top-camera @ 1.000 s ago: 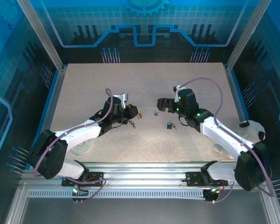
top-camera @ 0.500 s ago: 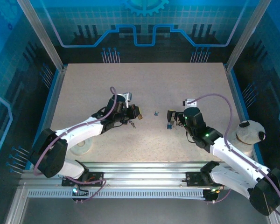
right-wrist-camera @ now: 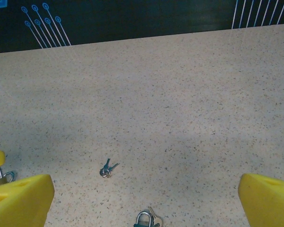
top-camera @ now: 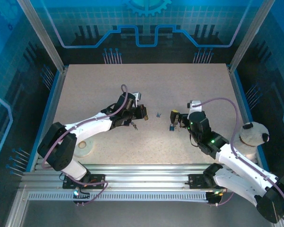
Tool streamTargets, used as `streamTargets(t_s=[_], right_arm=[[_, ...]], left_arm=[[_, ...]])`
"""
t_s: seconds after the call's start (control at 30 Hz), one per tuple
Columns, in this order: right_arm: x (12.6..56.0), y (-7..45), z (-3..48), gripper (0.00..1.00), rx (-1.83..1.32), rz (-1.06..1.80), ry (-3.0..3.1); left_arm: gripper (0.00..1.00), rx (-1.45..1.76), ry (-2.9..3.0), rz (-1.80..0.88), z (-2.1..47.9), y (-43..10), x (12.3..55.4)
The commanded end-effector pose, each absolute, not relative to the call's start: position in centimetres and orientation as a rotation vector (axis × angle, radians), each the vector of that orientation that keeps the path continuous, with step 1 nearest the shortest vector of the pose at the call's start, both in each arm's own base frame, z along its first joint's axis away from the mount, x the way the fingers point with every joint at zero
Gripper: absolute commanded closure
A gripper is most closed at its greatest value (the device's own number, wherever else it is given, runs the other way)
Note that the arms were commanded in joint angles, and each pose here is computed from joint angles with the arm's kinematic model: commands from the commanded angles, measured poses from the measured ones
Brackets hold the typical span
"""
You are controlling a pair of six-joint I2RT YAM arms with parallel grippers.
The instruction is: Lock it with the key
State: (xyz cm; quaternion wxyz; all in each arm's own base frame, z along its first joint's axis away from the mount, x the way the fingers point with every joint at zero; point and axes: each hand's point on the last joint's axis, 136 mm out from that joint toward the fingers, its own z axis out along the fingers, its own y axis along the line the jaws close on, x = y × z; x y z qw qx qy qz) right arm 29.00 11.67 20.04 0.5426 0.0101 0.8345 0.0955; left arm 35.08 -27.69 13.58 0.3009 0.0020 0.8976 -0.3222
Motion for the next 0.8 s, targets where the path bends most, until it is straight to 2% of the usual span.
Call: streamTargets(t_s=[0.0,0.77], right_arm=[[29.0,11.7,20.6,0.00,0.024,0.218,1.942],[29.1,13.0,20.2,0.00,-0.025,0.242,1.958]], left_arm=[[1.00,0.054,2.396,-0.830,13.5,-28.4,35.6],[1.00,0.059,2.553,-0.749,7.8,-32.4,39.1]])
